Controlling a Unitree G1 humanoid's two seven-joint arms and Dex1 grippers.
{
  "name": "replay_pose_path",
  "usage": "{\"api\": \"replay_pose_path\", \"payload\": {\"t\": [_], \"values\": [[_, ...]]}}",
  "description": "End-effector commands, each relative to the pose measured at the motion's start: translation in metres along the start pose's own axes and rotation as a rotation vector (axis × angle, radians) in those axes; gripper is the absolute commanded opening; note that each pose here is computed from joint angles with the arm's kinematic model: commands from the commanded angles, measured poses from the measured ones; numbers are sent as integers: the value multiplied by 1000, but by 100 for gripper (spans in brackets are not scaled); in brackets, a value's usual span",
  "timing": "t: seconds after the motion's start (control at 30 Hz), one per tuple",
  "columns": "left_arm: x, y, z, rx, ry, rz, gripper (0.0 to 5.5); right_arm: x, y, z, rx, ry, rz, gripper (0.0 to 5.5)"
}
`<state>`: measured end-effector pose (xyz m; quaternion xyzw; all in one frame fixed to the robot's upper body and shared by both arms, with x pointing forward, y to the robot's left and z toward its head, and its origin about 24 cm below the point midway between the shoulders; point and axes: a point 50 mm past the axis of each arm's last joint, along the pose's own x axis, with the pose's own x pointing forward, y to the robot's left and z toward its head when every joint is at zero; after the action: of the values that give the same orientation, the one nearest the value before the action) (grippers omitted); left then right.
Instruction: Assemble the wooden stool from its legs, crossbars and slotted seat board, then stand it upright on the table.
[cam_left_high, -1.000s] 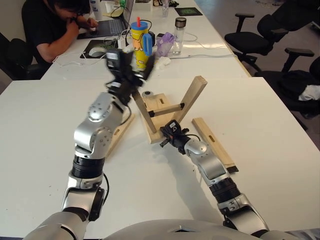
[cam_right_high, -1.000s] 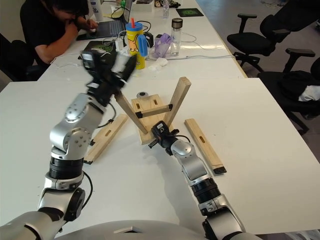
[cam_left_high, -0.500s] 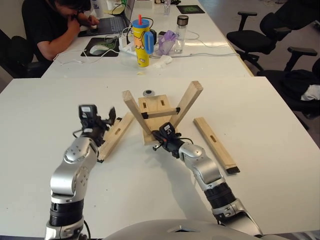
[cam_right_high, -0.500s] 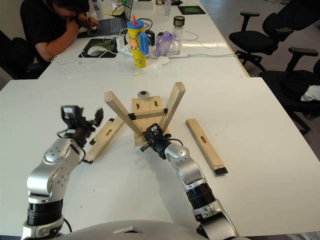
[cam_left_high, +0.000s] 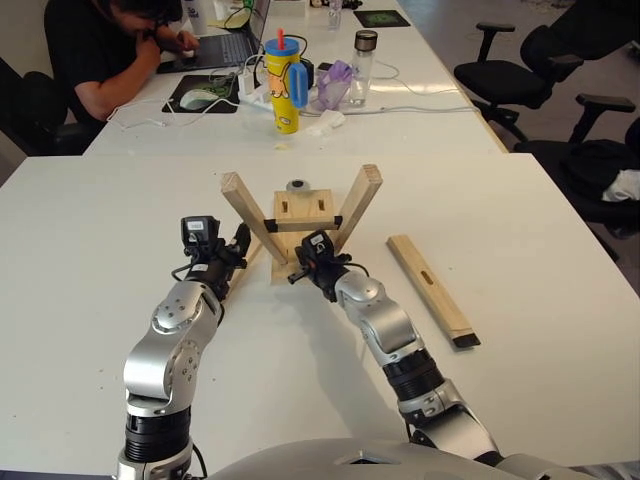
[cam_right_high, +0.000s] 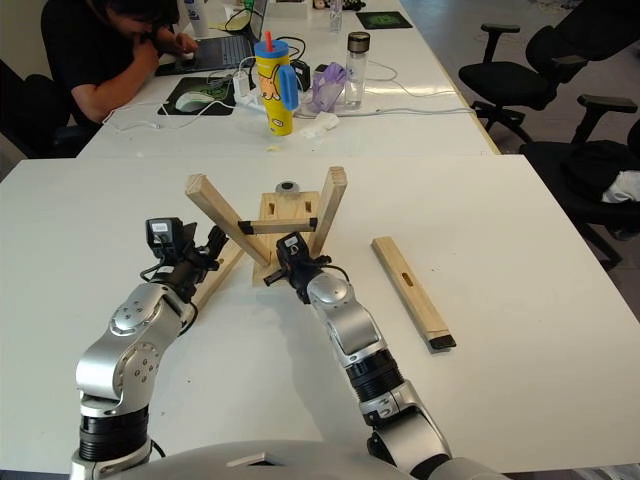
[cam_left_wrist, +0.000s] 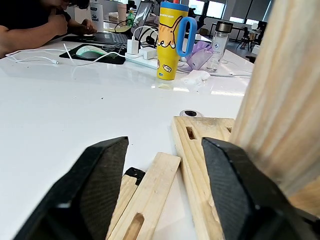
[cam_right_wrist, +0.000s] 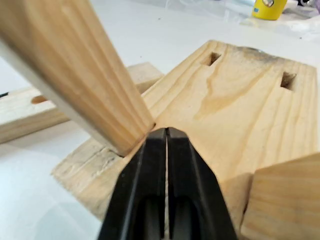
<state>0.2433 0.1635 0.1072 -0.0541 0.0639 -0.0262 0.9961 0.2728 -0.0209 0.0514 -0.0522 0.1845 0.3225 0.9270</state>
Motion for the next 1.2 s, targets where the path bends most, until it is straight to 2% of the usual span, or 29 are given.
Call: {"api": "replay_pose_path", "payload": {"t": [0.03, 0.13, 0.2, 0.3, 0.37, 0.43, 0.57, 0.7, 0.8, 0.83, 0.87, 0.9, 0.93, 0.97, 1.03, 1.2], "values": [[-5, 0, 1, 0, -11, 17, 189, -31, 5, -2, 9, 39, 130, 0], [-7, -7, 4, -25, -45, -18, 144, -69, 0, 13, 48, -138, 190, 0], [-8, -7, 5, -28, -62, -16, 120, -93, -6, 9, 89, -194, 200, 0], [-8, -6, 13, -19, -115, 9, 71, -111, -30, -15, 117, -170, 36, 0], [-8, -4, 23, 5, -179, 31, 42, -120, -49, -18, 107, -216, -150, 0], [-11, 5, 37, 26, -281, 95, 9, -125, -68, 0, 83, -340, -337, 0], [-15, 9, 49, 48, -381, 147, 3, -126, -96, 49, 67, -583, -565, 0], [-13, 14, 52, 67, -391, 173, 3, -129, -111, 69, 75, -657, -685, 0], [-9, 11, 47, 42, -355, 147, 3, -126, -115, 73, 113, -660, -701, 0], [-5, 1, 42, 23, -319, 74, 3, -122, -111, 77, 122, -664, -664, 0], [0, -18, 36, -2, -275, -59, 3, -109, -99, 81, 119, -644, -536, 0], [1, -40, 34, -40, -252, -202, 3, -89, -76, 86, 24, -556, -357, 0], [0, -57, 33, -70, -227, -301, 3, -70, -45, 80, 19, -430, -135, 0], [0, -66, 35, -75, -224, -348, 3, -65, -28, 78, 19, -373, -47, 0], [4, -56, 35, -37, -211, -291, 3, -67, -20, 66, 13, -268, -3, 0], [10, -7, 20, 49, -126, -13, 3, -81, -62, 19, -37, -40, -166, 0]]}}
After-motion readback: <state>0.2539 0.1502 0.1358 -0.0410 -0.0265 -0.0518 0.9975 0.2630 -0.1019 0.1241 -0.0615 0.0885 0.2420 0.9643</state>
